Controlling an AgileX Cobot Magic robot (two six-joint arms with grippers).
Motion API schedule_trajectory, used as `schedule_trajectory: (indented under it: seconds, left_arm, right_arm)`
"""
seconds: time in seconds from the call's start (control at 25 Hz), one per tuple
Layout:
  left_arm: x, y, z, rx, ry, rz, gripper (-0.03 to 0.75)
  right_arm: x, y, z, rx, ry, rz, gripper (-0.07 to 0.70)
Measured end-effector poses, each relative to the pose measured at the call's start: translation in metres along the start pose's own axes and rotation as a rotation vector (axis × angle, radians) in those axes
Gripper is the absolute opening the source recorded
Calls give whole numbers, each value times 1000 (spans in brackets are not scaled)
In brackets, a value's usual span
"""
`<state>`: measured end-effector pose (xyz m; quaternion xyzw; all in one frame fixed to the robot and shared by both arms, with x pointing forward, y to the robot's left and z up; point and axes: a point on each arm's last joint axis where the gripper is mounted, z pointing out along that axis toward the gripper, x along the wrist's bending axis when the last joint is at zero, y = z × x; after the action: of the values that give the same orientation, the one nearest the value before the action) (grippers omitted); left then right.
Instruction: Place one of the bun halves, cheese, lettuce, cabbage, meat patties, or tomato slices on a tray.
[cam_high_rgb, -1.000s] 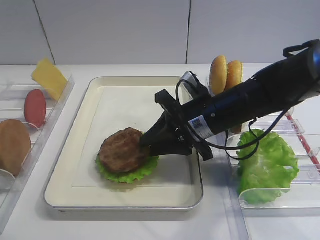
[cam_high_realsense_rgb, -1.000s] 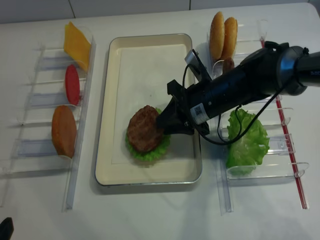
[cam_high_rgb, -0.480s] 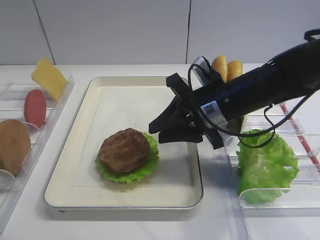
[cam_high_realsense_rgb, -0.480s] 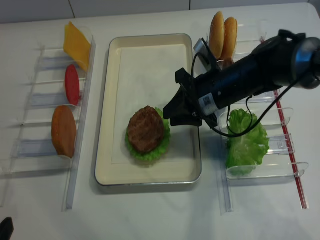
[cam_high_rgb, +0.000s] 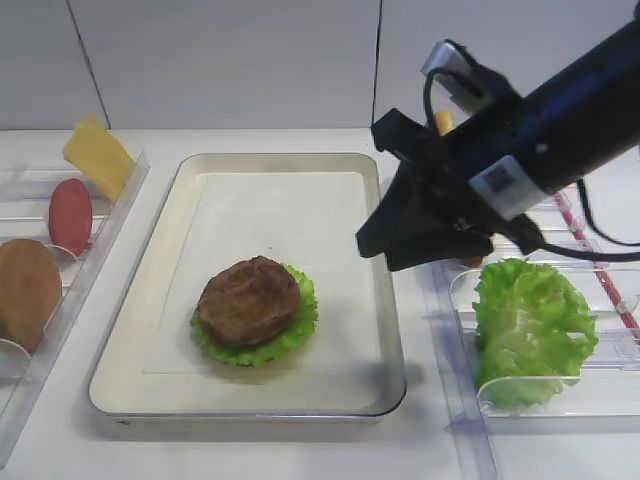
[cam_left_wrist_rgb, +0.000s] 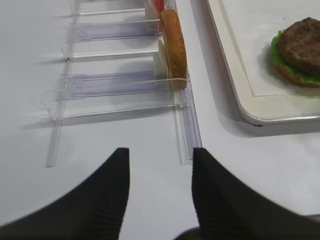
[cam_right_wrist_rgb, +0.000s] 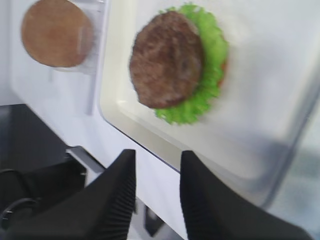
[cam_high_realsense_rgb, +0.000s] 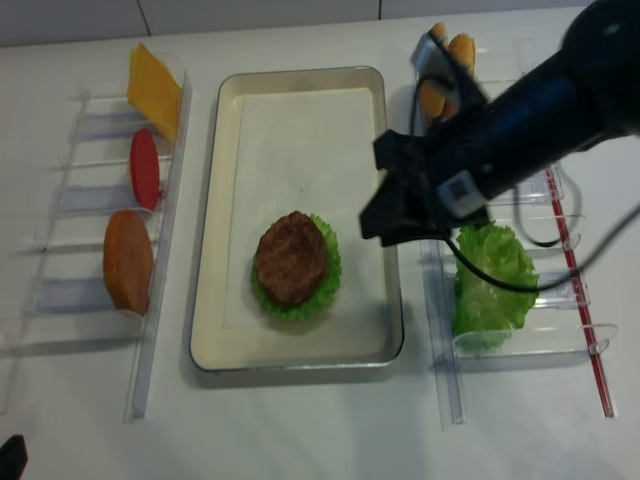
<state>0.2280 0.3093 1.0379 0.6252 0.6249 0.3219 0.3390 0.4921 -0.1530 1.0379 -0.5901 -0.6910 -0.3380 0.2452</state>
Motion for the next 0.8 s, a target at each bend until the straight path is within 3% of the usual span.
schedule_trajectory:
  seconds: [0.28,0.48,0.56,0.64,0.8]
  left_arm:
    - [0,0,0,0,0,0,294]
    - [0,0,0,0,0,0,294]
    - [0,0,0,0,0,0,294]
    - [0,0,0,0,0,0,294]
    - [0,0,0,0,0,0,294]
  right_arm:
    - [19,-42,-62,-71,-294,-97,260]
    - [25,-85,-108,-136,-510,-118,260]
    - [28,-103,-128,-210,-577,-129,260]
    - [32,-120,-145,-295,-621,-158,260]
    - [41,-161,-172,-457,-618,-232,260]
